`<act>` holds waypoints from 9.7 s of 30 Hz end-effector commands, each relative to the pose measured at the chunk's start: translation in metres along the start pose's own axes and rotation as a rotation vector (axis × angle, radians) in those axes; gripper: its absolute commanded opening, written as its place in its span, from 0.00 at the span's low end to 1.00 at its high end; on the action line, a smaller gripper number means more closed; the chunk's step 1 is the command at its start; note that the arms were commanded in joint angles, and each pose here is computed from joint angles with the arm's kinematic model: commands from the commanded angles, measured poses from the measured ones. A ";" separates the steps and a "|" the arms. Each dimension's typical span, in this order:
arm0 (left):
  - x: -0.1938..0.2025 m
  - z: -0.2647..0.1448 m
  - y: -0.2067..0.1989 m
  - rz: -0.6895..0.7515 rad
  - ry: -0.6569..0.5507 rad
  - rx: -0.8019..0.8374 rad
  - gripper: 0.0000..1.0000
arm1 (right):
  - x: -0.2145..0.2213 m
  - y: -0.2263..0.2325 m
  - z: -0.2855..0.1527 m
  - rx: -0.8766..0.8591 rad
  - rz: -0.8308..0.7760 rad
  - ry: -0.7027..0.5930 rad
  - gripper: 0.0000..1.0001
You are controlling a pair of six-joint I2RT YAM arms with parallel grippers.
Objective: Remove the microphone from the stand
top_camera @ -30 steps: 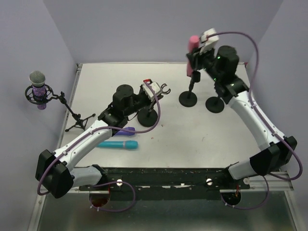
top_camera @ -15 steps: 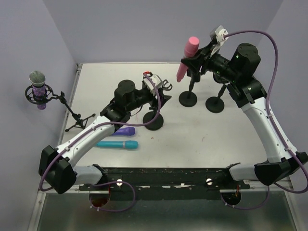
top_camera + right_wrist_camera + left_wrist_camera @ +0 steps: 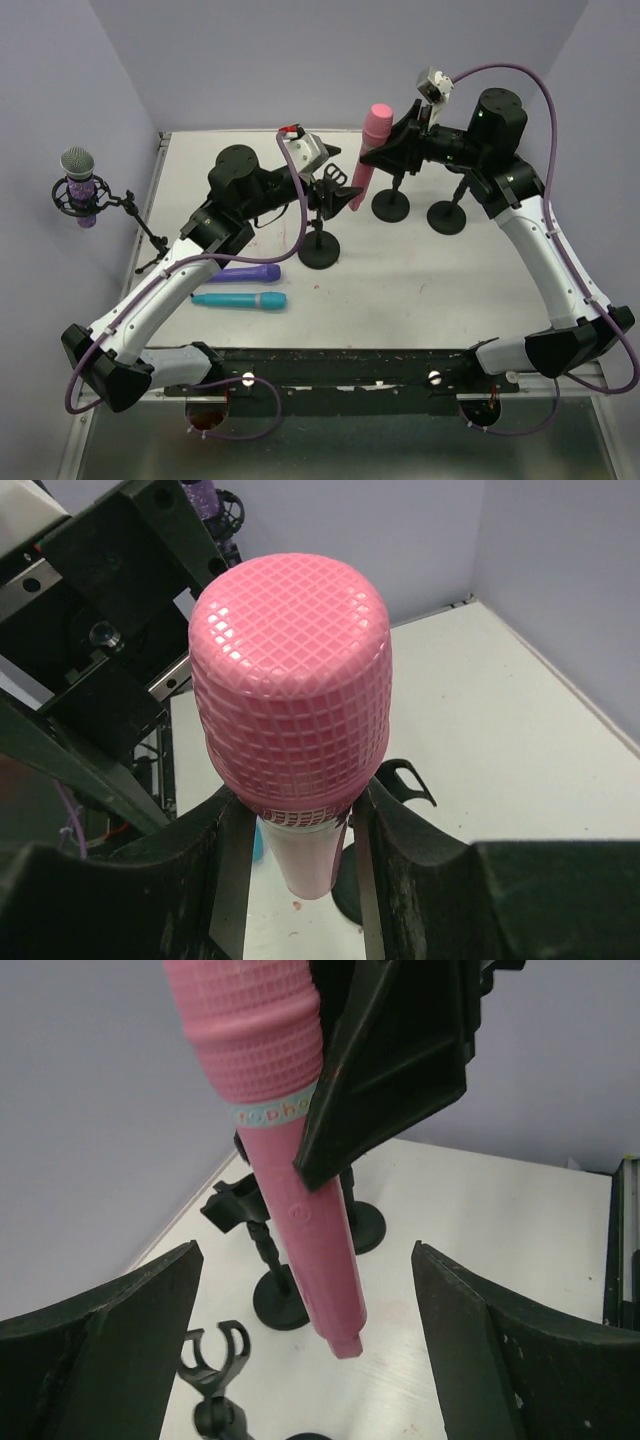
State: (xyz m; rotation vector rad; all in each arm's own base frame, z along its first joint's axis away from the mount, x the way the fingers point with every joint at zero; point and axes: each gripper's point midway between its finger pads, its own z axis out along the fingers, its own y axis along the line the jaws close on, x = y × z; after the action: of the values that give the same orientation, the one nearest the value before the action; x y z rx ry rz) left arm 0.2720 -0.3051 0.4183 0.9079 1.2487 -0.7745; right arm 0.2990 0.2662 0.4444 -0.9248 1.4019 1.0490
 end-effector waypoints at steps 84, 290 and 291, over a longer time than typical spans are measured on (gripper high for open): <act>0.390 -0.276 0.075 0.302 1.320 0.244 0.39 | 0.099 0.020 -0.042 -0.006 -0.109 0.289 0.93; 0.251 -0.040 0.098 1.024 0.342 0.012 0.55 | 0.203 -0.062 0.112 -0.204 -0.436 0.536 0.36; 0.251 -0.037 0.101 1.021 0.344 0.001 0.54 | 0.203 -0.062 0.111 -0.204 -0.430 0.535 0.36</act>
State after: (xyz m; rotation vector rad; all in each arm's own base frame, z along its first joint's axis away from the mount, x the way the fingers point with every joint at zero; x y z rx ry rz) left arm 0.3668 -0.2228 0.1688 1.5653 0.9088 0.1292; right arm 0.3789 0.3478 0.2575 -1.6524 1.3847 0.5502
